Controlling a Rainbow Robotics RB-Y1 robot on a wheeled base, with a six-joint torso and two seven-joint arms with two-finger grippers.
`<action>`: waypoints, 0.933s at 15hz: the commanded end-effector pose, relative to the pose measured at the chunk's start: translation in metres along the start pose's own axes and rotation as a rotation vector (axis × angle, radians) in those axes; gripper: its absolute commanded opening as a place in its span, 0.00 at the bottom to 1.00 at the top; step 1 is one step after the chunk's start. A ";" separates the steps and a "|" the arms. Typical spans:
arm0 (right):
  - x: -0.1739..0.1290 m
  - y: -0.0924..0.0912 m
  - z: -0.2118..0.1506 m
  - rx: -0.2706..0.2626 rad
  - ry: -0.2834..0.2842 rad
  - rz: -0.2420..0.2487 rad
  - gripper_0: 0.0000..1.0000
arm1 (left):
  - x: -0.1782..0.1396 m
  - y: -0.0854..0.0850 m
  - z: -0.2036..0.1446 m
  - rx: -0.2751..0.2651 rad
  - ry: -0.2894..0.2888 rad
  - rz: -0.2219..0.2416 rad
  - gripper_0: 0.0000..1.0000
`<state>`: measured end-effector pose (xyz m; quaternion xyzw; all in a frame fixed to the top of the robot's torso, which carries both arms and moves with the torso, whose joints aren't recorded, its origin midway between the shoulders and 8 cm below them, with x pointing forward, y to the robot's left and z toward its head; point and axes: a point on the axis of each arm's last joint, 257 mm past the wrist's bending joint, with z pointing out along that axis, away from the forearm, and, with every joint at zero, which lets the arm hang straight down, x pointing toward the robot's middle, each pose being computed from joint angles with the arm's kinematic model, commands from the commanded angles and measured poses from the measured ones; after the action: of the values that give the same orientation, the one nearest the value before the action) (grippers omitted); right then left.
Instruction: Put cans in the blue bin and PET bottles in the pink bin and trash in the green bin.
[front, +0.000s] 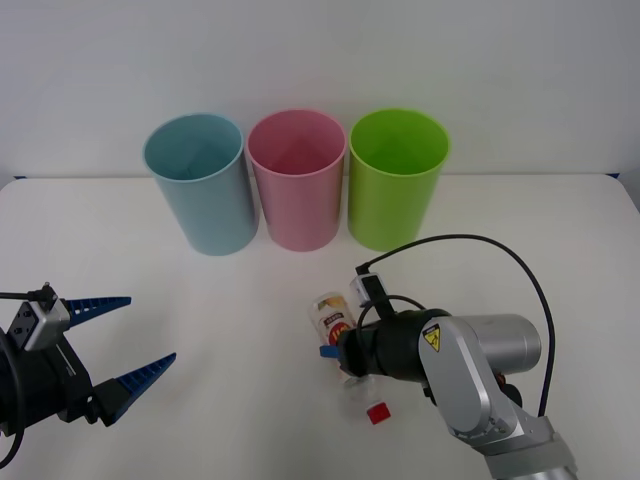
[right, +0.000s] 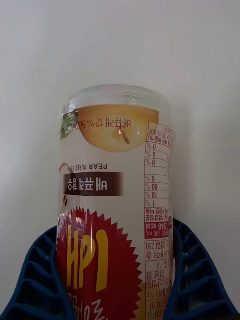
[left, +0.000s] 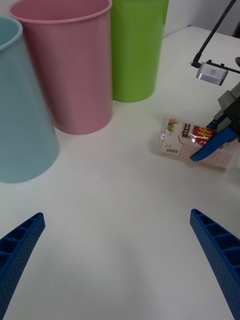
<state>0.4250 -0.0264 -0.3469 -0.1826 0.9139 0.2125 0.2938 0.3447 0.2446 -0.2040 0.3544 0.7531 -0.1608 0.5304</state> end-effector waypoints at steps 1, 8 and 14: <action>0.001 -0.001 0.000 0.003 0.003 -0.010 0.00 | 0.000 0.000 0.000 0.000 0.000 0.000 1.00; -0.039 0.014 -0.044 -0.101 -0.120 -0.100 0.00 | 0.000 0.000 0.000 0.000 0.000 0.000 1.00; -0.063 0.040 -0.114 -0.276 -0.259 -0.183 0.00 | 0.000 0.000 0.000 0.000 0.000 0.000 1.00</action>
<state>0.4073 -0.0340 -0.2208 -0.2711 0.8170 0.3212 0.3948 0.3447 0.2446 -0.2040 0.3544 0.7531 -0.1608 0.5304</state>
